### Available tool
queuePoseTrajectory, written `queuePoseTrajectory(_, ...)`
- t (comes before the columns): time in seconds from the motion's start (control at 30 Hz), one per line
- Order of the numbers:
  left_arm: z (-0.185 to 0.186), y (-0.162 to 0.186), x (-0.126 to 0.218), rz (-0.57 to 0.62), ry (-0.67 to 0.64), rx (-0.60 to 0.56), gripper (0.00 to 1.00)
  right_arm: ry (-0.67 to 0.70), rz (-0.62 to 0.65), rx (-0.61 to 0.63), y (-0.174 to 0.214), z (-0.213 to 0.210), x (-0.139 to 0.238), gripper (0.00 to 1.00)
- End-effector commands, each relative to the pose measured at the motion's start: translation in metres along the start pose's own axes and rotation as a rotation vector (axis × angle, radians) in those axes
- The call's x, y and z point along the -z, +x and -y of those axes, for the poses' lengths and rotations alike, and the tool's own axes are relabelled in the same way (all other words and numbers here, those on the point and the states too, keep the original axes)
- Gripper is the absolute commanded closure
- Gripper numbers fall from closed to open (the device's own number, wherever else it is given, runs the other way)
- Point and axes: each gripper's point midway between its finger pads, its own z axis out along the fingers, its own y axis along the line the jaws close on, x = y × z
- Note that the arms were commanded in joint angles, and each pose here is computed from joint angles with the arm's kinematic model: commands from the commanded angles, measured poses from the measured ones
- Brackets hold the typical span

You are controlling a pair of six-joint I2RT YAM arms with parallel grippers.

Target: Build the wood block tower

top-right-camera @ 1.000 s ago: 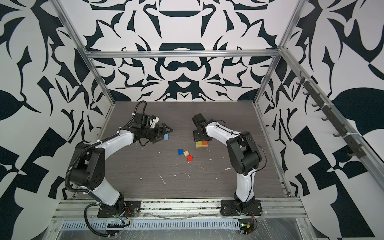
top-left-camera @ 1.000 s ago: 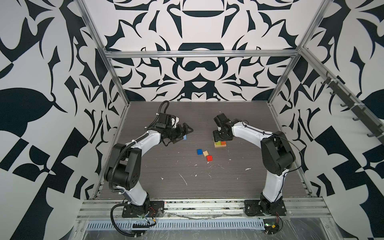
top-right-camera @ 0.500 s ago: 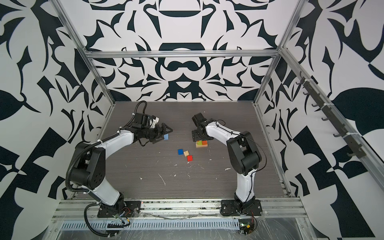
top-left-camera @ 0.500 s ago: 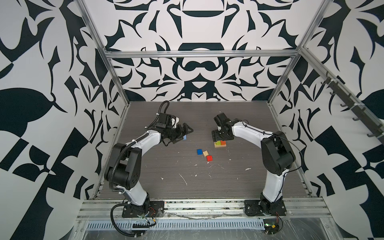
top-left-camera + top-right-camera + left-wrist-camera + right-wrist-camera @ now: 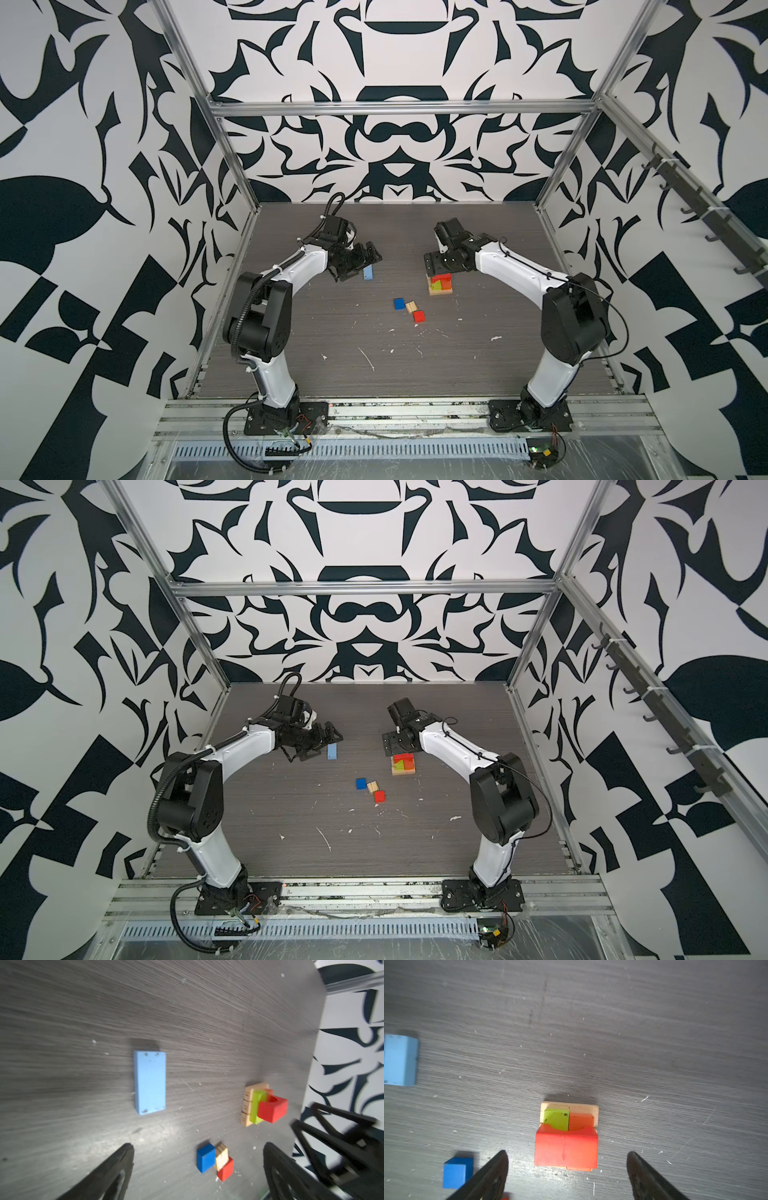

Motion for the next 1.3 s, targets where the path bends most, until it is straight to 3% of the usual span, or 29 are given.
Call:
queuePoseTrajectory(0.0, -0.016, -0.001, -0.006, -0.013, -0.096, -0.003, 0.01, -0.045, 0.083, -0.004, -0.022, -0.006, 0.031, 0.07)
queuePoseTrajectory(0.27, -0.011, -0.023, -0.03, -0.009, -0.083, 0.007, 0.01, -0.097, 0.143, -0.016, -0.025, -0.009, 0.062, 0.08)
queuePoseTrajectory(0.8, -0.008, -0.043, -0.063, -0.009, -0.035, 0.045, 0.01, -0.065, 0.144, -0.013, -0.002, 0.005, 0.075, 0.11)
queuePoseTrajectory(1.27, 0.029, -0.013, -0.095, -0.117, 0.056, 0.022, 0.0, -0.073, 0.132, -0.011, -0.001, 0.003, 0.076, 0.12)
